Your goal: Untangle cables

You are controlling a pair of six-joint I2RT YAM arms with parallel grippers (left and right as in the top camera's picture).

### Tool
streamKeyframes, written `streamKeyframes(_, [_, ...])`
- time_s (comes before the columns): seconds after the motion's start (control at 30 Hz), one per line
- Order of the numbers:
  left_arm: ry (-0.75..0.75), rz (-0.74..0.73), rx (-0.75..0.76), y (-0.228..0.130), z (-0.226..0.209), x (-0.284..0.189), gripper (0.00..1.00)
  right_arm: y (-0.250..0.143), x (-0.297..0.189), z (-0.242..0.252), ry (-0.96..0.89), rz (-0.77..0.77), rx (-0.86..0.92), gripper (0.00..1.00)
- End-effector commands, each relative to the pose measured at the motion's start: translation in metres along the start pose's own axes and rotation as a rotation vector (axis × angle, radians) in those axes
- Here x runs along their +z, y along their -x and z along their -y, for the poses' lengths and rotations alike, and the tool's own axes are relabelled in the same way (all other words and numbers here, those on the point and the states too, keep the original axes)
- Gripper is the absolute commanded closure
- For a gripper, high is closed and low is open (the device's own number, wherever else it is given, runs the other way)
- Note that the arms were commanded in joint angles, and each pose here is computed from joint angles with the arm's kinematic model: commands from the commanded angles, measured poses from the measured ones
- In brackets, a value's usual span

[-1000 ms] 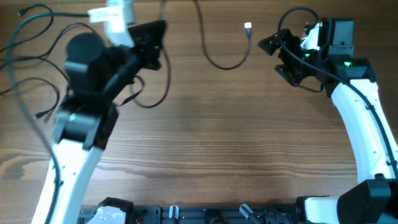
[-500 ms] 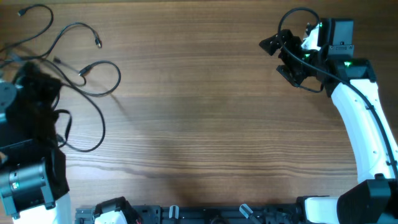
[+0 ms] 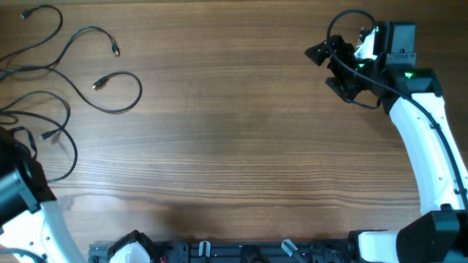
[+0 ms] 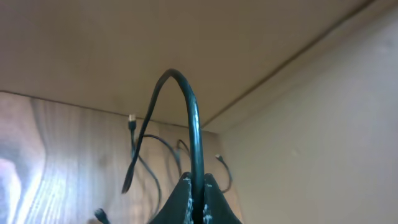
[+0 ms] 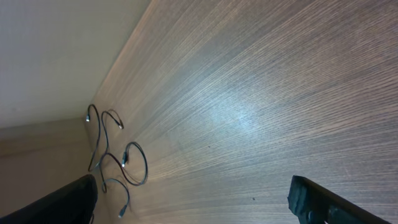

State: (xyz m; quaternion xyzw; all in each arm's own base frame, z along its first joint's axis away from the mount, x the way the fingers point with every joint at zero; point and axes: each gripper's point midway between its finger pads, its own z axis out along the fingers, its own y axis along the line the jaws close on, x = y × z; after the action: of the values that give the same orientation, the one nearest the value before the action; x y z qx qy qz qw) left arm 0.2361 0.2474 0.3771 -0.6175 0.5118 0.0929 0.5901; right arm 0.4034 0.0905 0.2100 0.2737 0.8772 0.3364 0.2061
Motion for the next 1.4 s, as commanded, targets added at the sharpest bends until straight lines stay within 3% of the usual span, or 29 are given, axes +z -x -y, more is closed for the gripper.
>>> streamKeyframes(0.0, [0.092,0.023,-0.006,0.004,-0.021,0.020,0.96,0.002,-0.007,-0.003,0.000,0.023,-0.030,0.00])
streamKeyframes(0.17, [0.251,-0.030,0.026,-0.012,-0.060,0.057,0.96,0.001,-0.007,-0.002,-0.004,0.018,-0.027,0.00])
streamKeyframes(0.53, [0.438,-0.024,-0.008,-0.015,-0.114,0.092,0.96,0.000,-0.007,-0.002,-0.006,0.017,-0.025,0.00])
streamKeyframes(0.73, [0.525,-0.209,-0.001,-0.061,-0.139,0.097,0.96,0.000,-0.007,-0.002,-0.006,0.016,-0.025,0.00])
streamKeyframes(0.97, [0.689,-0.290,-0.049,-0.102,-0.177,0.112,0.96,0.000,-0.007,-0.001,-0.008,0.014,-0.024,0.00])
streamKeyframes(1.17, [0.811,-0.189,-0.111,-0.102,-0.203,0.122,0.96,-0.002,-0.007,0.001,-0.016,0.007,-0.028,0.01])
streamKeyframes(1.3, [0.793,-0.144,-0.140,-0.093,-0.207,0.134,0.88,-0.002,-0.007,0.001,-0.015,0.008,-0.042,0.01])
streamKeyframes(1.37, [0.785,-0.128,-0.152,-0.088,-0.207,0.137,0.92,-0.002,-0.007,0.001,-0.015,0.007,-0.042,0.00])
